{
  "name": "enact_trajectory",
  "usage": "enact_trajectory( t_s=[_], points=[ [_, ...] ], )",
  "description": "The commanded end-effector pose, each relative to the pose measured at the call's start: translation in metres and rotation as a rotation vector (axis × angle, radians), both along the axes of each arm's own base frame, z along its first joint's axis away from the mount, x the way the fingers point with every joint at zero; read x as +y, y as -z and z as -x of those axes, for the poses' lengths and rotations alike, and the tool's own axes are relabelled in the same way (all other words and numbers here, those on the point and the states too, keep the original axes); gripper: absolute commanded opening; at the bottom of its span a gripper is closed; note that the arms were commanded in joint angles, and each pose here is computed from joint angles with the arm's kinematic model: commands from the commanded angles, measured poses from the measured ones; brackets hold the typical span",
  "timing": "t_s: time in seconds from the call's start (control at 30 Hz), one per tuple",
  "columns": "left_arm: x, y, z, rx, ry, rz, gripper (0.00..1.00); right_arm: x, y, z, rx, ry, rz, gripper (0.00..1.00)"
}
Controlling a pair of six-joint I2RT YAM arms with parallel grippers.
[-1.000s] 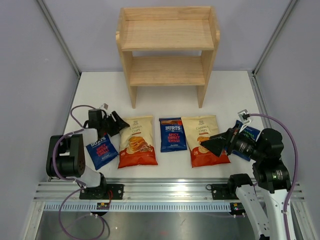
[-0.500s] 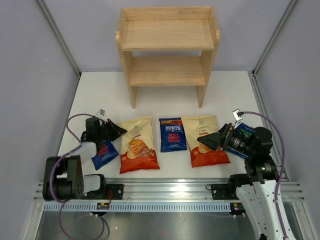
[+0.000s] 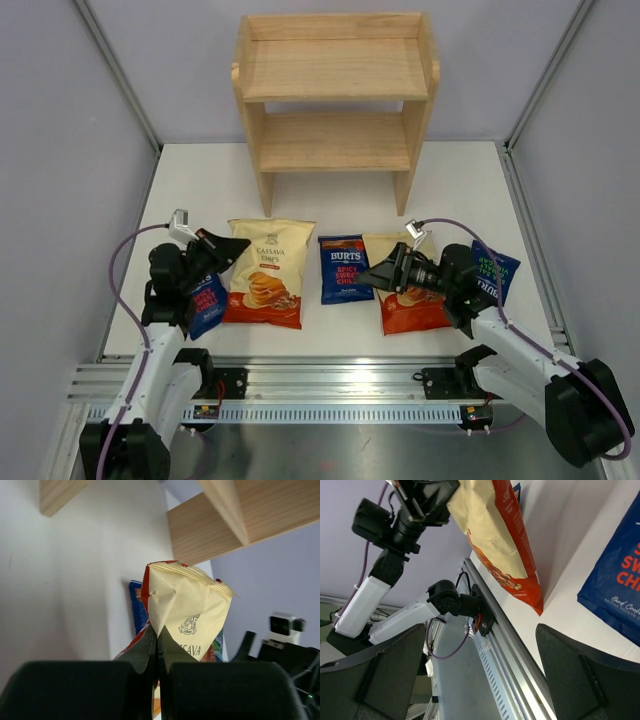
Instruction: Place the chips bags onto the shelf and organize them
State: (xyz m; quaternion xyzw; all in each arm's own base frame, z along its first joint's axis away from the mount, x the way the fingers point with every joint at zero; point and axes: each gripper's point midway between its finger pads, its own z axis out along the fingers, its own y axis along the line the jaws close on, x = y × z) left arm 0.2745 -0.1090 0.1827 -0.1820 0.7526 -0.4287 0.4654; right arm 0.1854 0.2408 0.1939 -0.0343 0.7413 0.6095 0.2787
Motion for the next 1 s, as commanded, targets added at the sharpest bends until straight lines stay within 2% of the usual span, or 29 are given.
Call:
enact_trajectory(
  t_s=[0.0, 0.3, 0.5, 0.63, 0.83, 0.9, 0.97],
  points=[
    [-0.008, -0.053, 0.005, -0.097, 0.03, 0.06, 0.0, 0.018, -0.033, -0.011, -0.228, 0.014, -0.086, 0.99],
    [-0.041, -0.125, 0.032, -0.224, 0.131, 0.144, 0.0, 0.081, -0.033, -0.009, -0.38, -0.051, -0.043, 0.99],
    [-0.064, -0.175, 0.054, -0.3, 0.203, 0.235, 0.0, 0.091, -0.031, -0.022, -0.434, -0.026, -0.024, 0.99],
    [-0.076, -0.197, 0.066, -0.324, 0.252, 0.293, 0.0, 0.093, -0.043, -0.019, -0.495, -0.041, -0.055, 1.0],
    [-0.082, -0.209, 0.073, -0.323, 0.231, 0.366, 0.0, 0.104, -0.076, 0.015, -0.596, -0.182, -0.176, 0.99],
    [-0.082, -0.21, 0.072, -0.322, 0.213, 0.389, 0.0, 0.111, -0.083, 0.026, -0.617, -0.214, -0.201, 0.97],
    [-0.085, -0.209, 0.071, -0.315, 0.221, 0.397, 0.0, 0.113, -0.088, 0.028, -0.624, -0.213, -0.22, 0.87]
  ],
)
